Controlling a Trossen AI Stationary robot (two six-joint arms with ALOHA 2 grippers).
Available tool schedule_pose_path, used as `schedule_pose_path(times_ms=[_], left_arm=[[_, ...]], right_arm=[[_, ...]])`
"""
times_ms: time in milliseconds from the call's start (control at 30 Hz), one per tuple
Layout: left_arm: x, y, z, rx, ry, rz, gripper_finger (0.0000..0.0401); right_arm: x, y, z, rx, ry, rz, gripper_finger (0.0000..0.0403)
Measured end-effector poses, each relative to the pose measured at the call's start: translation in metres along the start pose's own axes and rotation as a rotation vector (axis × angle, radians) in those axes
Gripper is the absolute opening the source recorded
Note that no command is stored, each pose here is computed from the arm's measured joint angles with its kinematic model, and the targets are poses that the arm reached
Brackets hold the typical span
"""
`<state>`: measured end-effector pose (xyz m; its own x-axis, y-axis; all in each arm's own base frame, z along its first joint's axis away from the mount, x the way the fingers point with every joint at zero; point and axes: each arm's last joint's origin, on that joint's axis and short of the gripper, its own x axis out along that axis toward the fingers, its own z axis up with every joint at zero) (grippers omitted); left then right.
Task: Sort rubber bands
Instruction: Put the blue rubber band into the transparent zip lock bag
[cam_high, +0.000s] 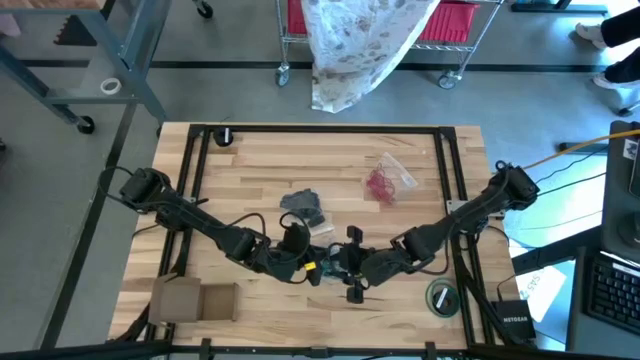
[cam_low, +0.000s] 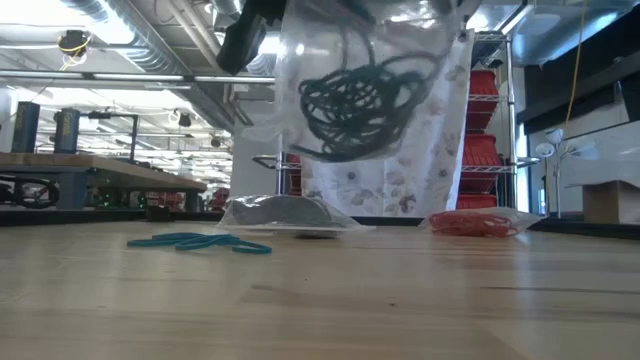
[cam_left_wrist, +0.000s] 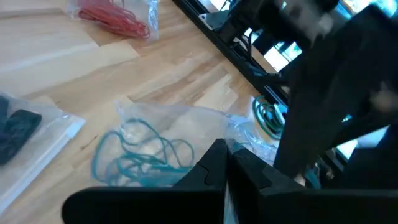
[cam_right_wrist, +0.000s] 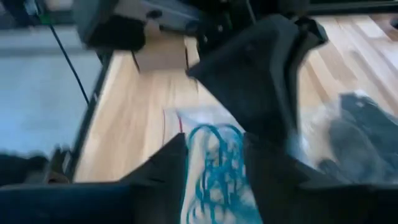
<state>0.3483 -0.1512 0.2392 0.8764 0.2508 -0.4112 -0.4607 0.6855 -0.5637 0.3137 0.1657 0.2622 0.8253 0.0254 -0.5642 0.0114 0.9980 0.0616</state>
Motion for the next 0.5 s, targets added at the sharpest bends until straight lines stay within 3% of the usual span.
schedule_pose_path(times_ms=[200,367,500], left_arm=[[-0.016,0.002,0.012,0.062,0.042,0.021,0.0000],[-0.040,0.006,0.031,0.113,0.054,0.048,0.0000],[-0.062,0.010,0.050,0.144,0.045,0.065,0.0000]], right_arm=[[-0.022,0.005,0.014,-0.081,0.135,-0.019,0.0211],[-0.027,0.014,0.011,-0.128,0.121,-0.025,0.0217],[-0.013,0.014,-0.005,-0.124,0.085,-0.062,0.0212]])
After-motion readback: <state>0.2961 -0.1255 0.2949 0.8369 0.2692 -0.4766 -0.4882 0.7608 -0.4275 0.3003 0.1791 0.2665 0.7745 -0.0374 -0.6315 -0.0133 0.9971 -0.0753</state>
